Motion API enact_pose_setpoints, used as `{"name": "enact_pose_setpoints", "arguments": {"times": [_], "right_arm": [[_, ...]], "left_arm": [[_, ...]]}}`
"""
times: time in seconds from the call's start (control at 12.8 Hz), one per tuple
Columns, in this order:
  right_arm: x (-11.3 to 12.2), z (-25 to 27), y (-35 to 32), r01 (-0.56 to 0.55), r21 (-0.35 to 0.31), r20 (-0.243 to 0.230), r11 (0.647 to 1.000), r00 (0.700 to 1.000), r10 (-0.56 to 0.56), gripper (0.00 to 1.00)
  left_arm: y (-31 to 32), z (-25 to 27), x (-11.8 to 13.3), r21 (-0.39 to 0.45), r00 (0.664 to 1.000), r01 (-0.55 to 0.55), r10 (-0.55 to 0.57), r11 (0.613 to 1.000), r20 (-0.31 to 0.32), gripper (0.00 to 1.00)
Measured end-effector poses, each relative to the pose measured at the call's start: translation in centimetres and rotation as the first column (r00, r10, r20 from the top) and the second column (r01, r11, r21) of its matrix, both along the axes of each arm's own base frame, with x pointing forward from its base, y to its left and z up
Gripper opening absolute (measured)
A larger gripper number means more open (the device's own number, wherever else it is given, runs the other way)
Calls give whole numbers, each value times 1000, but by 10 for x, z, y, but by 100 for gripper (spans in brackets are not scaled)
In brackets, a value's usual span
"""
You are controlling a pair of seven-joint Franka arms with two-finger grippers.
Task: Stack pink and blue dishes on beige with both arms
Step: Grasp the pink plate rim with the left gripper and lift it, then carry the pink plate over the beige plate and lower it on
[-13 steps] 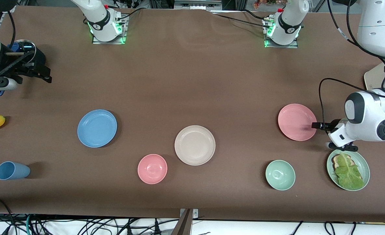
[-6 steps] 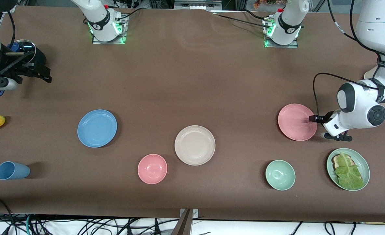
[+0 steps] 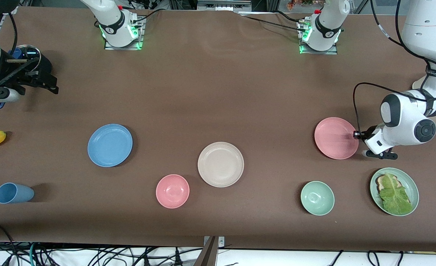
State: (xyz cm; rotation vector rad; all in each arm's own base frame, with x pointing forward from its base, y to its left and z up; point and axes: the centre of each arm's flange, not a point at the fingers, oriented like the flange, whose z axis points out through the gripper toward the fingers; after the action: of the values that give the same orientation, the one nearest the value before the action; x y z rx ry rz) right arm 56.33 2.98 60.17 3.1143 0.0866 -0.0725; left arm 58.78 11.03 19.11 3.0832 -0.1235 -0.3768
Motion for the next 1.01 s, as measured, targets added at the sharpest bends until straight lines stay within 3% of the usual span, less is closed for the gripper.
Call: {"name": "enact_pose_setpoints", "arguments": {"times": [0.31,0.55,0.78,1.01], "right_arm": [[0,0,0,0,0,0,1000,1000,0,100],[0,0,0,0,0,3,1000,1000,0,100],[2,1,0,0,1,16,1000,1000,0,100],[5,1,-3,6,1,24,1000,1000,-6,100]], "left_arm": [[-6,24,15,9,999,-38,38,999,3,5],[-24,61,36,5,997,-70,70,998,-28,5],[-75,99,54,-13,991,-121,120,993,-66,5],[-155,121,62,-42,974,-221,218,974,-67,5]]}}
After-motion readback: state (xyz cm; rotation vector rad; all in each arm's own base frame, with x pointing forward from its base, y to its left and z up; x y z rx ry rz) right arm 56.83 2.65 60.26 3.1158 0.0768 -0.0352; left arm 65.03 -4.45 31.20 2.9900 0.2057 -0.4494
